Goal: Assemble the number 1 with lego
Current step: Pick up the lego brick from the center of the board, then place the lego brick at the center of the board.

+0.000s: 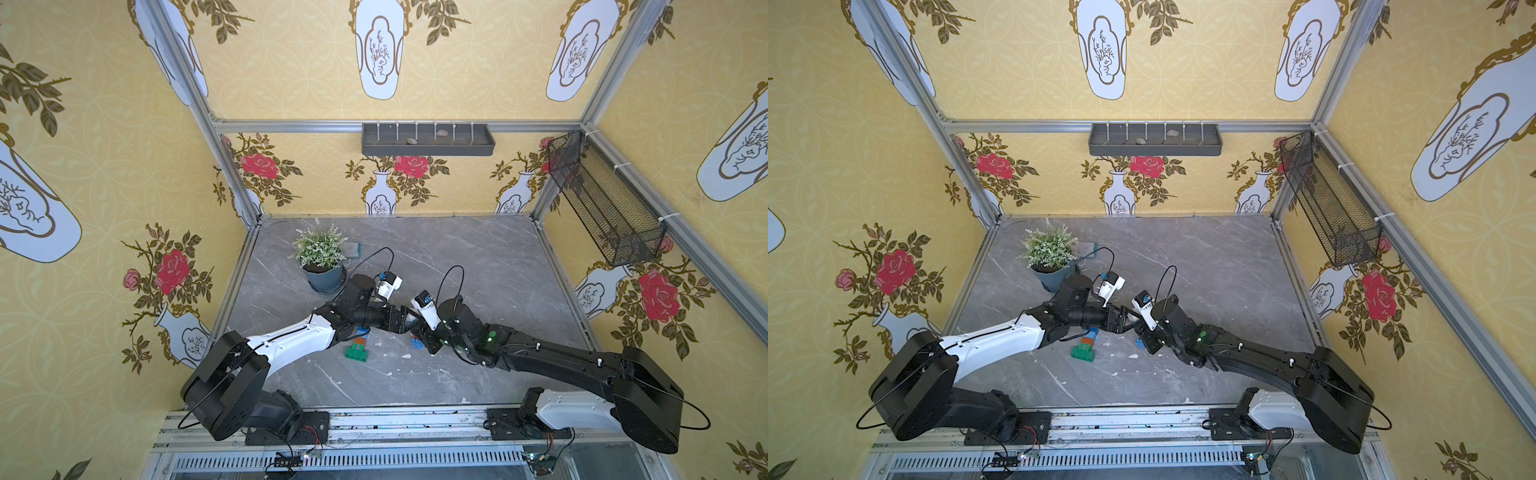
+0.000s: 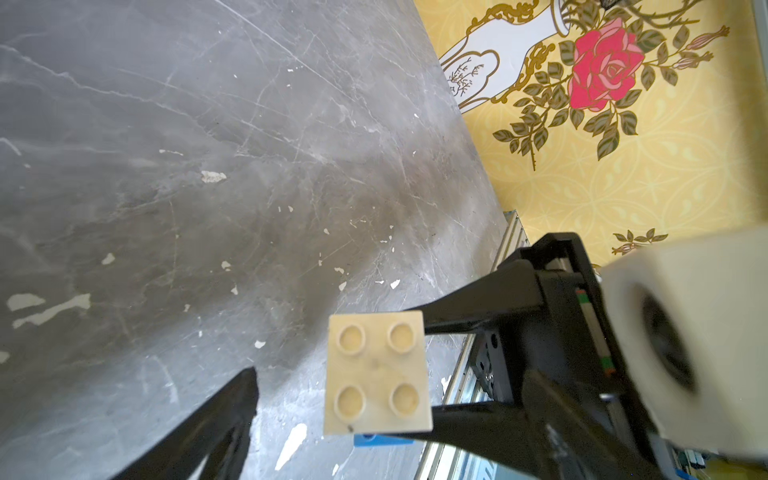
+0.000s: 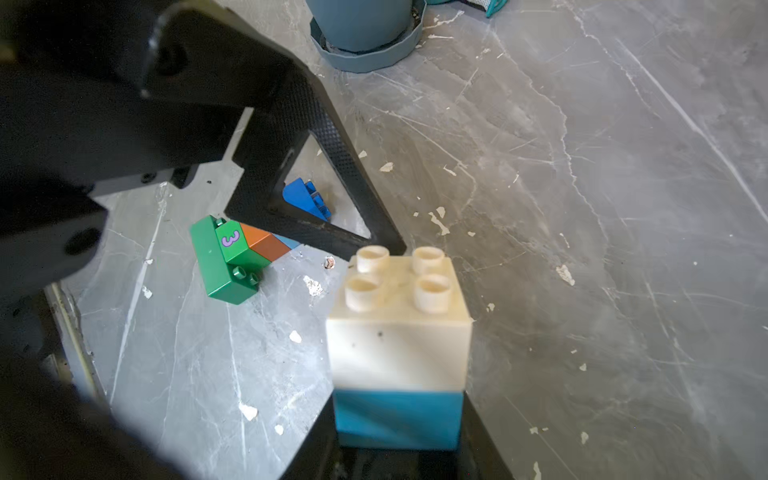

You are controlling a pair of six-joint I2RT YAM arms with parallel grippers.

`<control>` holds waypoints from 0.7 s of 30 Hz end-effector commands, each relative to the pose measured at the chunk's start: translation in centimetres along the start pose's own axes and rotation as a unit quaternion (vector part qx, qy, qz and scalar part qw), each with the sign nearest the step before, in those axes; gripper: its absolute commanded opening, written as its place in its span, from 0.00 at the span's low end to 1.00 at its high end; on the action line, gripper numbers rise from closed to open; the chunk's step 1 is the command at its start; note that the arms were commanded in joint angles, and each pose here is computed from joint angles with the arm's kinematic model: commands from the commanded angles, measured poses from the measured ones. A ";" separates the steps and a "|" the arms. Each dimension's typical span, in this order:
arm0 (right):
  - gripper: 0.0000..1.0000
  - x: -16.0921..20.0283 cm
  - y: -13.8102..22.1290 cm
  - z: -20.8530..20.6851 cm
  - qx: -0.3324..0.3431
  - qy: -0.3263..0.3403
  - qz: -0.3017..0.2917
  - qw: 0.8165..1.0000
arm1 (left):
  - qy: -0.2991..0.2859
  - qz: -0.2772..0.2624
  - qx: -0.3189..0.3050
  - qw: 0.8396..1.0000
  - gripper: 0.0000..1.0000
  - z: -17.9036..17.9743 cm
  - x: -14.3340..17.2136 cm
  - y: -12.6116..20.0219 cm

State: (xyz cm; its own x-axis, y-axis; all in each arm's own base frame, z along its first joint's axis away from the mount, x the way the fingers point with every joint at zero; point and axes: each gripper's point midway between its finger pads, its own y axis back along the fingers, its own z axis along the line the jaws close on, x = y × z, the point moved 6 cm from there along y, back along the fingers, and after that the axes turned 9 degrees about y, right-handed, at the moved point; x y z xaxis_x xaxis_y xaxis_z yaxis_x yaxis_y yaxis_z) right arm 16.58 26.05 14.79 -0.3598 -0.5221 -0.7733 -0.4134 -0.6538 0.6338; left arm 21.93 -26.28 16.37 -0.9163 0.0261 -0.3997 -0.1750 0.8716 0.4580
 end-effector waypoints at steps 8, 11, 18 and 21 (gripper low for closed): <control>0.19 0.7 0.8 -1.0 0.024 -0.146 0.035 0.988 | 0.019 -0.157 0.015 0.987 0.99 0.0 -1.4 5.3; 0.14 0.9 0.6 -1.2 0.059 -0.230 0.094 0.967 | 0.039 -0.202 -0.021 0.978 0.99 0.5 -1.5 6.8; 0.00 2.1 -0.3 -1.1 0.136 -0.351 0.249 0.892 | 0.084 -0.266 -0.149 0.948 0.99 3.0 -1.2 9.6; 0.00 2.0 -0.7 -1.0 0.151 -0.369 0.272 0.876 | 0.098 -0.279 -0.177 0.939 0.99 3.8 -0.8 10.4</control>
State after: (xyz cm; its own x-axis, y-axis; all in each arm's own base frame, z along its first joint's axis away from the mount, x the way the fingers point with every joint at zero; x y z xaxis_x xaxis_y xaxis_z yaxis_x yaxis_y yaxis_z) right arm 17.87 26.46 13.43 -0.9171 -0.2336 -0.3231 -0.2442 -0.3114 0.9184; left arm 22.18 -17.13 19.86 -0.7209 -0.4638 -0.5150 -0.6786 0.6235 0.3884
